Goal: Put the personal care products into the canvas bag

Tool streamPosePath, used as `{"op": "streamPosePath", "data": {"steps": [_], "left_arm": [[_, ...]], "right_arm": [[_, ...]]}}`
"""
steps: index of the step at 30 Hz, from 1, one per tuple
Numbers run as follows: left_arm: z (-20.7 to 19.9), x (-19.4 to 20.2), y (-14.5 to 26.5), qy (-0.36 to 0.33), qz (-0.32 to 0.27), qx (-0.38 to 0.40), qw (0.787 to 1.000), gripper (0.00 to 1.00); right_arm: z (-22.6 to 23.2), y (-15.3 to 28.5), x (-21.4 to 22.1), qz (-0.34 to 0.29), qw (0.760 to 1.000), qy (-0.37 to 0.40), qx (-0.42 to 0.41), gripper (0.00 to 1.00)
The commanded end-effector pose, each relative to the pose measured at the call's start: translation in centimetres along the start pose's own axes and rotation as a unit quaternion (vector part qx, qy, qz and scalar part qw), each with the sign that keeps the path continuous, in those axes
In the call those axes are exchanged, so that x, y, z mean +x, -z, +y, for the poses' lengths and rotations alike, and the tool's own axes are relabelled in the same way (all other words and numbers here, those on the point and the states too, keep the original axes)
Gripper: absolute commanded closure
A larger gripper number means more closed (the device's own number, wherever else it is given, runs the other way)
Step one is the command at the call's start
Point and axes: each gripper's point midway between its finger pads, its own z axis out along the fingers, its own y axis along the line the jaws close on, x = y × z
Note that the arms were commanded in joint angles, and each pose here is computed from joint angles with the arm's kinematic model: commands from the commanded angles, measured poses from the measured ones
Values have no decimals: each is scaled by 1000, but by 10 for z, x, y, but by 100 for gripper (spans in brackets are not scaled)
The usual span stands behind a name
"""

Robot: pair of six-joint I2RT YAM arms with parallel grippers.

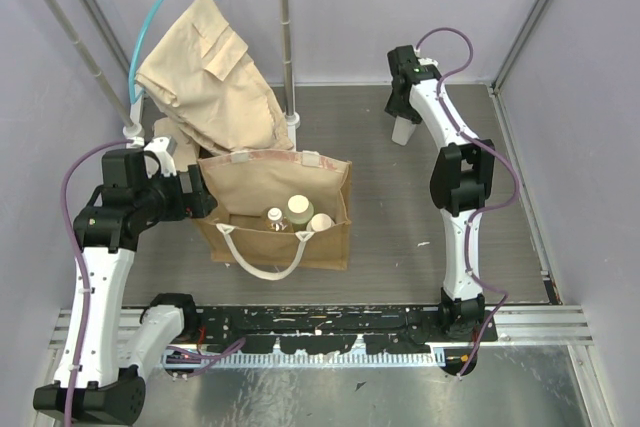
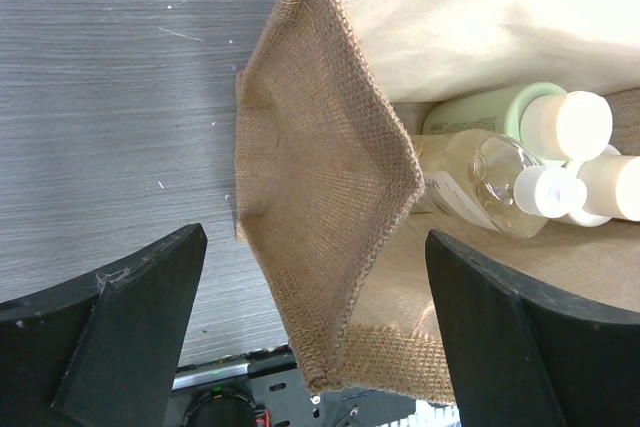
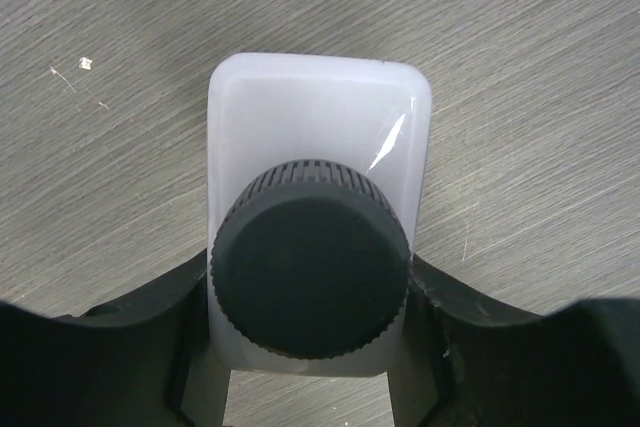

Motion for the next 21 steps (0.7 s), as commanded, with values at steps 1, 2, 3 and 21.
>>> {"op": "streamPosePath", "data": {"steps": [1,2,3,21], "left_arm": [[-3,-3,-3,0,-7,10,1000,2],[-3,-3,-3,0,-6,10,1000,2],[-3,-3,-4,1,-6,9,1000,2],[2,-4,-5,3,-8,-3,1000,2]], "right_arm": [[-2,36,-26,-45,999,12,-16,99],[-3,40,-24,-47,999,21,-17,99],[-2,46,-22,-49,998,28,-19,99],[70,265,5,-169,952,191,-167,99]]}}
